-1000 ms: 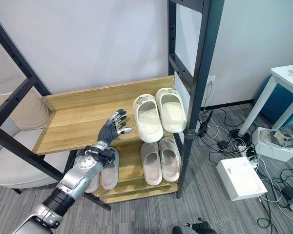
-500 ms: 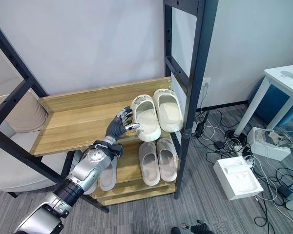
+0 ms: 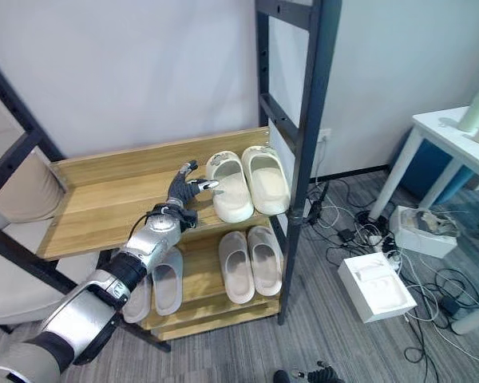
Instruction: Arrange the slippers neatly on the shoe rack.
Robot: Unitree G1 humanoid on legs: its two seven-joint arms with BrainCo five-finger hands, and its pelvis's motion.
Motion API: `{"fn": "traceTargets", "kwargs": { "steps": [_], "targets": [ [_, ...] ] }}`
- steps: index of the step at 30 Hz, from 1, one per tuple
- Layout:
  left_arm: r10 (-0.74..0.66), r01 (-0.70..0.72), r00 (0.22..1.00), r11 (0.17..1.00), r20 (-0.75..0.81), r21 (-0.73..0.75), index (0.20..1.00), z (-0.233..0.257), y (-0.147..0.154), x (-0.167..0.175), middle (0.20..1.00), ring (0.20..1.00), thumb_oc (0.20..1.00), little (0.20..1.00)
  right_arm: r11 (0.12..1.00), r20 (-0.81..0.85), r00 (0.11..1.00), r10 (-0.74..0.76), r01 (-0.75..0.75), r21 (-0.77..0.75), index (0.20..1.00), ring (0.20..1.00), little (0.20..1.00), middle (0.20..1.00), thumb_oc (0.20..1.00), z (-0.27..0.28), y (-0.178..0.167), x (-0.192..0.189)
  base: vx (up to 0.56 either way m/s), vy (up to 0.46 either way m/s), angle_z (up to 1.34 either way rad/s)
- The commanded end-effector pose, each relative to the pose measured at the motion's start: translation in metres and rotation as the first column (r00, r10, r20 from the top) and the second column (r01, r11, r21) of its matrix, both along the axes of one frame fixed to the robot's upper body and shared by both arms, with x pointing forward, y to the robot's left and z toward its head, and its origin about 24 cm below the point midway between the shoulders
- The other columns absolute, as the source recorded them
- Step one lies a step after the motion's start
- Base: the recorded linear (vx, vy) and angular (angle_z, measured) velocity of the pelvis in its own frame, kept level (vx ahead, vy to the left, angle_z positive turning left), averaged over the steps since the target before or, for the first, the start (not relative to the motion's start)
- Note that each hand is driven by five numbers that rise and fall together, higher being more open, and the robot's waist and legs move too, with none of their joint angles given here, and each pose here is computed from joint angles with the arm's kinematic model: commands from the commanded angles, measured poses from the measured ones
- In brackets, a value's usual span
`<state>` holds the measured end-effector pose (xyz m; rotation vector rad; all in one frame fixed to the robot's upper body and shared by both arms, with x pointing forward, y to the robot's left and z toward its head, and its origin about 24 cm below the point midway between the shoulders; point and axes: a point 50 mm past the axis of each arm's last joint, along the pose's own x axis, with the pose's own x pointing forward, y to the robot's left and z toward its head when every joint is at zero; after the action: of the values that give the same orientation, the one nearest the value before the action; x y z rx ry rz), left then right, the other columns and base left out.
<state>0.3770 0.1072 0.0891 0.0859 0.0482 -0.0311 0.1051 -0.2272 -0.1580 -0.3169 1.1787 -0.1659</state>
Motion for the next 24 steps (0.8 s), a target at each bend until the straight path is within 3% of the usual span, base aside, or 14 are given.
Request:
{"fn": "traceTargets", "kwargs": {
  "steps": [1,9,12,13,16,17,18,20,22,24],
  "targets": [
    [-0.096,0.095,0.990,0.995,0.107,0.017,1.000,0.036,-0.033,0.012,1.000,1.000,1.000,1.000,1.000,0.070,0.997,0.016,-0.015,-0.008,1.000,1.000,1.000,1.000,1.000,0.006,0.001,0.022,0.00,0.000,0.00],
    [-0.037,0.035,0.982,0.999,0.183,0.015,1.000,0.039,-0.008,0.005,1.000,1.000,1.000,1.000,1.000,0.092,0.996,-0.012,0.011,0.012,1.000,1.000,1.000,1.000,1.000,0.007,0.003,0.026,0.00,0.000,0.01],
    [0.055,-0.019,0.958,0.992,0.282,-0.128,1.000,0.056,0.014,-0.005,1.000,1.000,1.000,1.000,0.999,0.114,0.993,-0.033,0.031,0.015,1.000,1.000,1.000,1.000,1.000,0.010,0.000,0.032,0.00,-0.002,0.02],
    [0.056,0.033,0.931,0.971,0.360,-0.237,1.000,0.071,0.021,-0.017,1.000,1.000,1.000,1.000,0.999,0.121,0.991,-0.049,0.047,0.019,1.000,1.000,1.000,1.000,1.000,0.011,-0.003,0.034,0.00,0.000,0.00],
    [0.048,0.100,0.900,0.945,0.433,-0.311,1.000,0.085,0.025,-0.030,1.000,1.000,1.000,1.000,0.998,0.125,0.990,-0.060,0.058,0.027,1.000,1.000,1.000,1.000,1.000,0.012,-0.005,0.036,-0.01,0.006,0.08],
    [0.036,0.195,0.872,0.890,0.488,-0.413,1.000,0.095,0.026,-0.044,1.000,1.000,1.000,1.000,0.997,0.118,0.990,-0.072,0.069,0.033,1.000,1.000,1.000,1.000,1.000,0.012,-0.007,0.036,-0.01,0.015,0.17],
    [0.036,0.194,0.873,0.890,0.487,-0.413,1.000,0.095,0.026,-0.044,1.000,1.000,1.000,1.000,0.997,0.117,0.990,-0.072,0.068,0.033,1.000,1.000,1.000,1.000,1.000,0.012,-0.007,0.036,-0.02,0.014,0.11],
    [-0.021,0.338,0.802,0.841,0.597,-0.423,1.000,0.116,0.023,-0.063,1.000,1.000,1.000,1.000,0.996,0.099,0.991,-0.086,0.081,0.047,1.000,1.000,1.000,1.000,1.000,0.010,-0.009,0.031,-0.01,0.009,0.08],
    [-0.032,0.343,0.800,0.843,0.599,-0.413,1.000,0.114,0.023,-0.065,1.000,1.000,1.000,1.000,0.995,0.094,0.992,-0.087,0.082,0.052,1.000,1.000,1.000,1.000,1.000,0.010,-0.010,0.030,0.00,0.003,0.03],
    [-0.186,0.535,0.694,0.779,0.696,-0.326,1.000,0.130,0.010,-0.091,1.000,1.000,1.000,1.000,0.994,0.071,0.994,-0.082,0.077,0.074,1.000,1.000,1.000,1.000,1.000,0.007,-0.007,0.025,-0.02,0.007,0.05]
  ]
}}
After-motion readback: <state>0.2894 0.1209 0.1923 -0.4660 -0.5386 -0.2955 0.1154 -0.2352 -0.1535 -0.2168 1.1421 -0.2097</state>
